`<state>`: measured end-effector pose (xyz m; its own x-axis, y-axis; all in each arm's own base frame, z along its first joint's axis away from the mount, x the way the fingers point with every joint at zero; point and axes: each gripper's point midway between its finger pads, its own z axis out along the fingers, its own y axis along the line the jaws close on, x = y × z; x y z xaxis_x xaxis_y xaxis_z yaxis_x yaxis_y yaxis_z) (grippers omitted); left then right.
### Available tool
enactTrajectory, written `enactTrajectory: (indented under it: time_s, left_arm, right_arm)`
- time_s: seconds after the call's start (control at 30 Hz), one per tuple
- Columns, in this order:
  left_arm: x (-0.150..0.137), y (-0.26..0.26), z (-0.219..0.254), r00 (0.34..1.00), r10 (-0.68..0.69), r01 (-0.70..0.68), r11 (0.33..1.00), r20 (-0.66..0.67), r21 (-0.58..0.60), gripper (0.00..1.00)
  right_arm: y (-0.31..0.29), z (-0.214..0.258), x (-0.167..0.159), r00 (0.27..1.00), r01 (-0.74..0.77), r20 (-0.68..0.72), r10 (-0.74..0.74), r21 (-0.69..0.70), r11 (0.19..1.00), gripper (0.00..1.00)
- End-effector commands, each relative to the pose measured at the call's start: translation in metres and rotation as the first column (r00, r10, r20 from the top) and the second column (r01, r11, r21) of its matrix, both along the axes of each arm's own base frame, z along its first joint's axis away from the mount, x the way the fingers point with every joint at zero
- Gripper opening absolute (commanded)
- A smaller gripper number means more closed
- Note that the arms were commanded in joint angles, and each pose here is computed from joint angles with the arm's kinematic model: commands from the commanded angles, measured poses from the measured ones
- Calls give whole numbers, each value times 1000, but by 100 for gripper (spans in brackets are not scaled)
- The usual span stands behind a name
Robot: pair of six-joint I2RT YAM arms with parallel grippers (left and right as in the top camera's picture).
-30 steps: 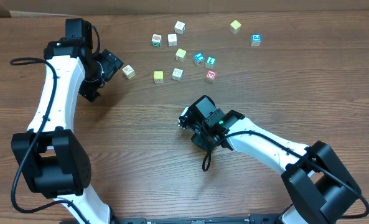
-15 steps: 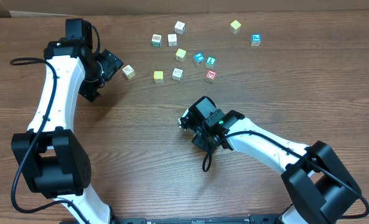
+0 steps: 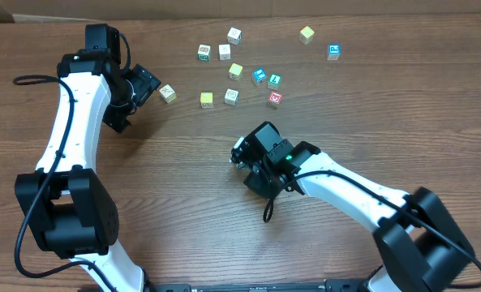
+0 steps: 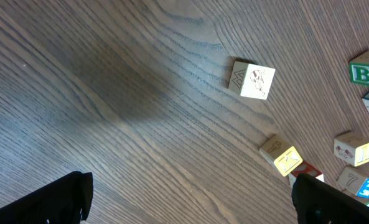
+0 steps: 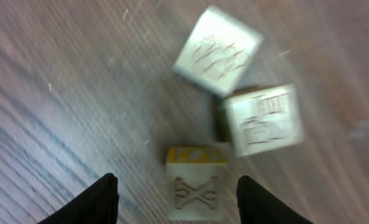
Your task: Form a circle
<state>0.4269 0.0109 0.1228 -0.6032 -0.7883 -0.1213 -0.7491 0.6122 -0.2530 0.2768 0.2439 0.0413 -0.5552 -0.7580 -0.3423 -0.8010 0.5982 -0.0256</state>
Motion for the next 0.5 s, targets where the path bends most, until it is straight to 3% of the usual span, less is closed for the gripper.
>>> enactTrajectory:
  time_s: [0.0, 0.2, 0.33, 0.47]
  left_arm:
    - [2, -1, 6, 999, -28, 27, 1000, 18, 15, 100]
    - [2, -1, 6, 999, -28, 27, 1000, 18, 15, 100]
    - [2, -1, 6, 999, -28, 27, 1000, 18, 15, 100]
    - [2, -1, 6, 999, -28, 27, 1000, 18, 15, 100]
  right_arm:
    - [1, 53, 30, 971, 199, 116, -210, 102, 975, 37]
    - [-23, 49, 28, 890, 453, -3, -456, 116, 884, 4]
    - [-49, 39, 19, 760, 647, -133, -636, 66, 759, 3]
    - [-50, 25, 0, 684, 709, -280, -674, 39, 704, 4]
